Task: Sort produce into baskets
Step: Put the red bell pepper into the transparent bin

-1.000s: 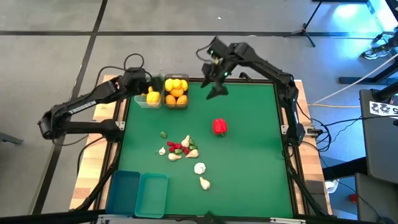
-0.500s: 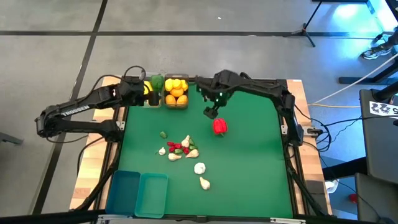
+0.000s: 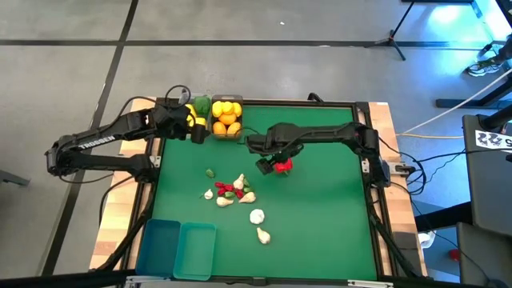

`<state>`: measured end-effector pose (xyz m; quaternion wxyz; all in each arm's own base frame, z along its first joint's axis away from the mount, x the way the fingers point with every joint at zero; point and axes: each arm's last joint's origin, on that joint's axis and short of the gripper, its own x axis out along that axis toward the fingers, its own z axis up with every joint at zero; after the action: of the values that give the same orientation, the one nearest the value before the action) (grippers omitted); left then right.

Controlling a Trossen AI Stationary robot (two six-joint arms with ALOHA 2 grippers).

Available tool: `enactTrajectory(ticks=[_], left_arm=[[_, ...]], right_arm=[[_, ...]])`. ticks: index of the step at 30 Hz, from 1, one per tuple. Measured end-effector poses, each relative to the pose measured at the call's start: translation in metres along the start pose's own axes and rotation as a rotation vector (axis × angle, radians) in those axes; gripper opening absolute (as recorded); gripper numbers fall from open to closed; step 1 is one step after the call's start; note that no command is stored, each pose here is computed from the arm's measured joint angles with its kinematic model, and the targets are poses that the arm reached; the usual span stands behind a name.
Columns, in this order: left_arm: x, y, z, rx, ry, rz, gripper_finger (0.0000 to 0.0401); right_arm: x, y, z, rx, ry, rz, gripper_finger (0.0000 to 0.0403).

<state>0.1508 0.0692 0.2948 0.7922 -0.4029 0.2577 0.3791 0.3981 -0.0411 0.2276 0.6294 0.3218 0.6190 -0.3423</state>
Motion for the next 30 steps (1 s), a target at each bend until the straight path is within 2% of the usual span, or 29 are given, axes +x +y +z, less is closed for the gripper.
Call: enactTrajectory(ticks=[5,12,21,26,30], left_arm=[[0.000,-0.001,0.000,0.022,-0.005,-0.006,0.0377],[0.000,-0.001,0.000,0.034,-0.004,-0.006,0.0377],[0.000,-0.001,0.000,0.041,-0.004,-0.006,0.0377],[0.000,-0.001,0.001,0.044,-0.013,-0.002,0.0377],[0.000,0.000,0.001,0.047,-0.028,0.009,0.0377]], right_arm=[[-0.006,-0.012,0.005,0.062,-0.040,-0.047,0.0385],[-0.006,-0.015,0.011,0.078,-0.008,0.009,0.0385],[0.035,-0.017,0.001,0.084,0.110,0.074,0.0385],[0.040,-0.020,0.004,0.084,0.099,0.084,0.0384],[0.040,-0.019,0.004,0.063,0.089,0.083,0.0352]])
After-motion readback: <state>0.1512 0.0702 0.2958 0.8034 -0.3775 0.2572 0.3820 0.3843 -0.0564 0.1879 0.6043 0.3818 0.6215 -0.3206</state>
